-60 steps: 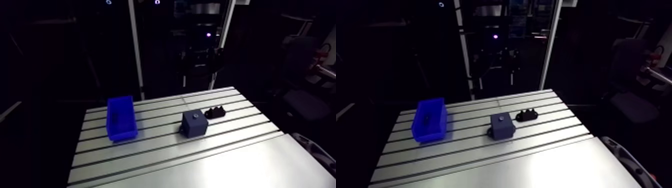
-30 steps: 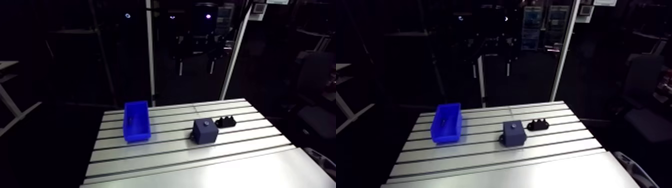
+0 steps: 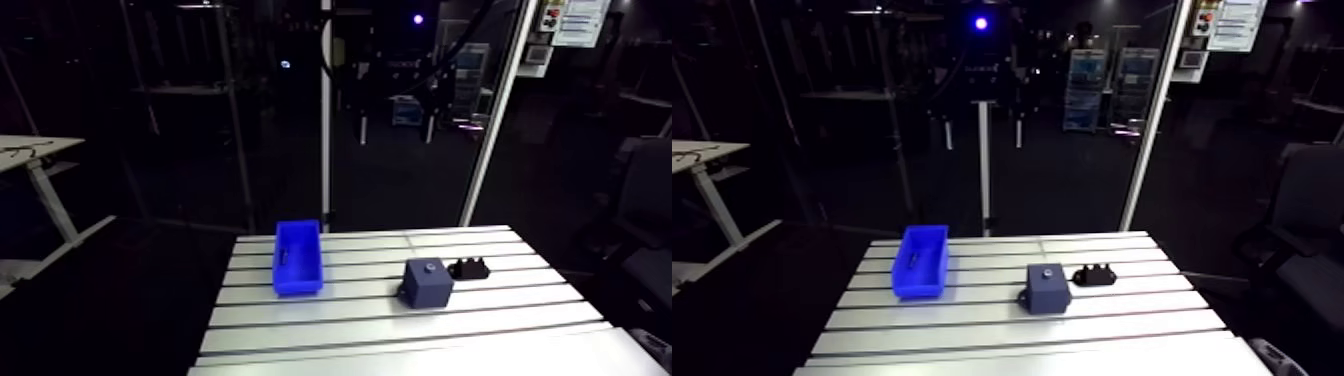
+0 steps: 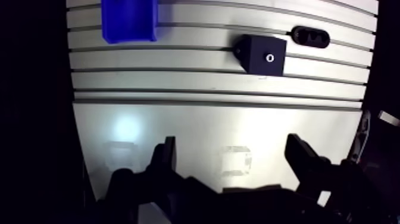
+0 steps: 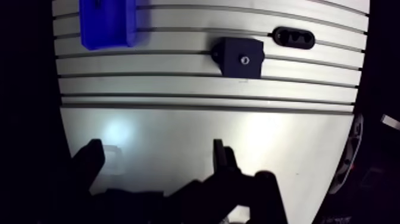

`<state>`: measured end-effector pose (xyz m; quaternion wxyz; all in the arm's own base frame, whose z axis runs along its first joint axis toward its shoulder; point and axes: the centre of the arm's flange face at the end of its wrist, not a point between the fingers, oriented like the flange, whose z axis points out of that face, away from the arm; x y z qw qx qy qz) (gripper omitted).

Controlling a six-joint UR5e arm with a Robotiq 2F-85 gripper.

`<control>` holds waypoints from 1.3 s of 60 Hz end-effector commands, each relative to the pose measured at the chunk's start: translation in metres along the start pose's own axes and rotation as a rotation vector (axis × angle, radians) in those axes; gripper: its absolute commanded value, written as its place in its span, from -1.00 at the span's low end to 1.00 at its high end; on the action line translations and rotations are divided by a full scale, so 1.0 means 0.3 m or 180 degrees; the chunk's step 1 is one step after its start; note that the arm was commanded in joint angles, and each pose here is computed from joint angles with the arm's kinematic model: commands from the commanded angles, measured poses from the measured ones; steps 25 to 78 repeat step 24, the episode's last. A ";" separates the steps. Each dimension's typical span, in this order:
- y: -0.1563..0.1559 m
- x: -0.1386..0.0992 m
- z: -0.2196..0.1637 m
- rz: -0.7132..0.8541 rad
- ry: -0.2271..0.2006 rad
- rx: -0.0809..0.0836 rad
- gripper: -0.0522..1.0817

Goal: Pick up the M10 bolt and insert it into the hole until fully seated.

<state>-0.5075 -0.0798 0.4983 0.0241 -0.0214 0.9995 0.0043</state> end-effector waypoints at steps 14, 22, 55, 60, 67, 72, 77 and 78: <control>-0.014 -0.039 -0.013 0.0005 -0.0026 -0.0022 -0.90; -0.016 -0.036 -0.001 -0.0005 -0.0047 -0.0029 -0.90; -0.013 -0.034 0.002 -0.0001 -0.0052 -0.0028 -0.90; -0.013 -0.034 0.002 -0.0001 -0.0052 -0.0028 -0.90; -0.013 -0.034 0.002 -0.0001 -0.0052 -0.0028 -0.90; -0.013 -0.034 0.002 -0.0001 -0.0052 -0.0028 -0.90; -0.013 -0.034 0.002 -0.0001 -0.0052 -0.0028 -0.90; -0.013 -0.034 0.002 -0.0001 -0.0052 -0.0028 -0.90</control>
